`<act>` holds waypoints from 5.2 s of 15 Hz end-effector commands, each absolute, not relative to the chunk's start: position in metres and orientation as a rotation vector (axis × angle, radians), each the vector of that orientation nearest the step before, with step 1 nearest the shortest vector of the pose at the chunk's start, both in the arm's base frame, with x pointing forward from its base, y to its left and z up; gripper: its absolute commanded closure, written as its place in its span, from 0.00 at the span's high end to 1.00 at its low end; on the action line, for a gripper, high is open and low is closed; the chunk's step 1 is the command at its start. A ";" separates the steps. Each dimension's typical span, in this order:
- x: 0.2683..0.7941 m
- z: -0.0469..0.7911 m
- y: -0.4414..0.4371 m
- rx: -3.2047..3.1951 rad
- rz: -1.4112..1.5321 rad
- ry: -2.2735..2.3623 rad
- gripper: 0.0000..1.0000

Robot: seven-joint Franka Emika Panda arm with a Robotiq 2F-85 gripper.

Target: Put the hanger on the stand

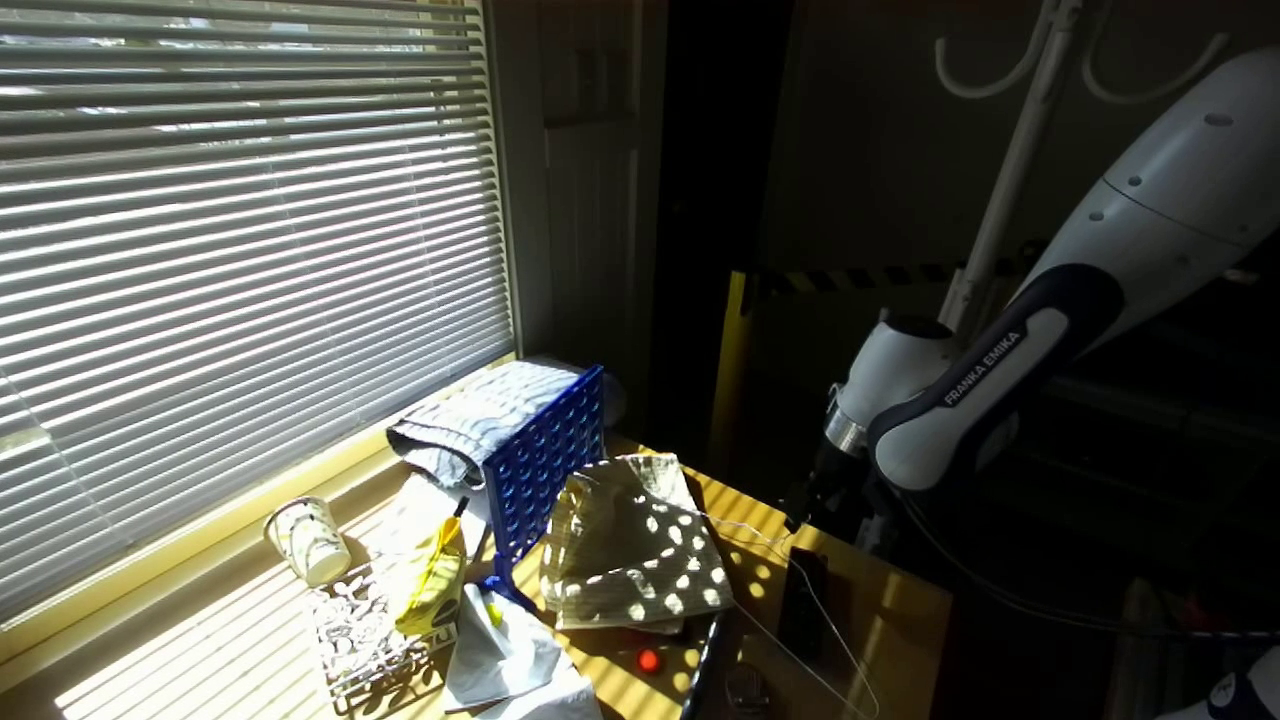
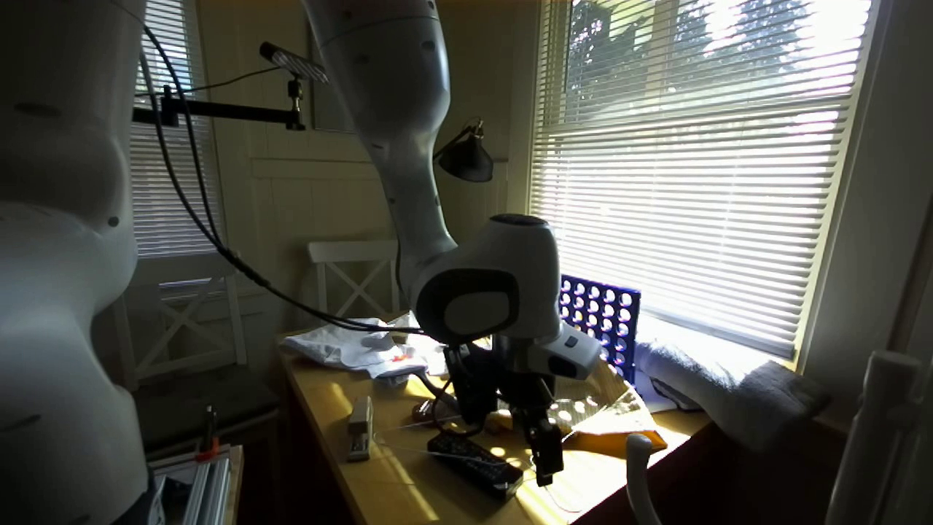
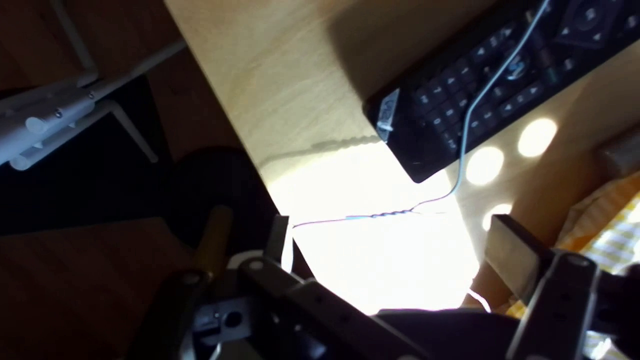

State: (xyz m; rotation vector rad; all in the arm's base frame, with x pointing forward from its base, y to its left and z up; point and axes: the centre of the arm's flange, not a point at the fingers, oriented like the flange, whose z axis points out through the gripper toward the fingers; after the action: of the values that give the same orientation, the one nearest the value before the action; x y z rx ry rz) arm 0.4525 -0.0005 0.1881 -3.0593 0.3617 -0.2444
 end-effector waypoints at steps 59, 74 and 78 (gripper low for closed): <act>0.481 0.148 0.049 -3.054 -0.072 -0.057 0.79; 0.485 0.162 0.047 -3.044 -0.130 -0.038 0.00; 0.487 0.182 0.044 -3.050 -0.174 -0.025 0.01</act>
State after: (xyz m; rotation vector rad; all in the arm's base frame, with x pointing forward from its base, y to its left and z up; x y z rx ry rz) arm 0.4914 0.0482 0.1610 -3.0482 -0.0201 -0.1317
